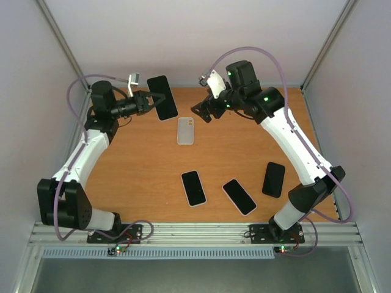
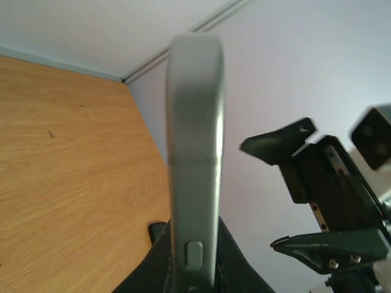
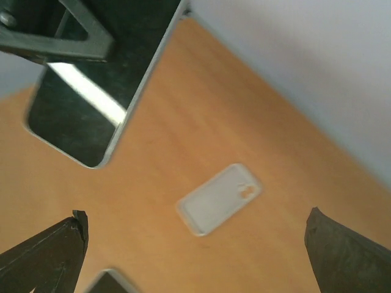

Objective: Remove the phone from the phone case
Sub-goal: Place the phone at the center of the board.

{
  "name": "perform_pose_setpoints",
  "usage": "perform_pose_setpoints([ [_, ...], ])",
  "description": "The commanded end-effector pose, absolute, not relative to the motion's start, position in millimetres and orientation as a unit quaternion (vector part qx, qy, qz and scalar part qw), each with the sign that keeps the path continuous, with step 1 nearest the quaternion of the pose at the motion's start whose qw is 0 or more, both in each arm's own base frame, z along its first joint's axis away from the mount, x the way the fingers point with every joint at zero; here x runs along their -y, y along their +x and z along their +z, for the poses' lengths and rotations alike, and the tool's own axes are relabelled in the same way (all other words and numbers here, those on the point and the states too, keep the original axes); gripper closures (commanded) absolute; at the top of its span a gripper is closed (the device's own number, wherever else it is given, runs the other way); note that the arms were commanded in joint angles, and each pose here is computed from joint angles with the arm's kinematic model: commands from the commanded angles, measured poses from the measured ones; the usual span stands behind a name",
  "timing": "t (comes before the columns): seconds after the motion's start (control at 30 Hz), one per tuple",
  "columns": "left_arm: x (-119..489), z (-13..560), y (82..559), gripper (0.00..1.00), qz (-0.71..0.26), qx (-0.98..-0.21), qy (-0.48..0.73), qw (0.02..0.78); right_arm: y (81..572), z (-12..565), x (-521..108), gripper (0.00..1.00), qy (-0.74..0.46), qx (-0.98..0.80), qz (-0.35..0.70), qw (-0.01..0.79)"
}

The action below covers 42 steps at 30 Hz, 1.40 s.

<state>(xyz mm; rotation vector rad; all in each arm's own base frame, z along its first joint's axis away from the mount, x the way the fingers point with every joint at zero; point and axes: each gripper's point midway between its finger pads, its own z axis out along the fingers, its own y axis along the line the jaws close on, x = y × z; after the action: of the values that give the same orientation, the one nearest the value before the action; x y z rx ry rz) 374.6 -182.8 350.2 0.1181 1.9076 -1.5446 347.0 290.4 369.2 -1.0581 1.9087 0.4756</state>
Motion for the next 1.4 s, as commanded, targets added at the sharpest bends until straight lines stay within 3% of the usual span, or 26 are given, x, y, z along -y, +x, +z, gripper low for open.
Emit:
perform_pose_setpoints([
  [0.0,199,398,342,1.00,-0.608,-0.662,0.173,0.403,311,373,-302,0.02,-0.353,-0.788,0.398,0.310],
  [0.3,222,415,318,1.00,-0.643,-0.613,0.212,0.406,299,389,-319,0.07,-0.301,-0.751,0.539,0.234],
  [1.37,237,417,315,1.00,-0.665,-0.609,0.196,0.384,290,394,-330,0.43,-0.275,-0.721,0.609,0.183],
])
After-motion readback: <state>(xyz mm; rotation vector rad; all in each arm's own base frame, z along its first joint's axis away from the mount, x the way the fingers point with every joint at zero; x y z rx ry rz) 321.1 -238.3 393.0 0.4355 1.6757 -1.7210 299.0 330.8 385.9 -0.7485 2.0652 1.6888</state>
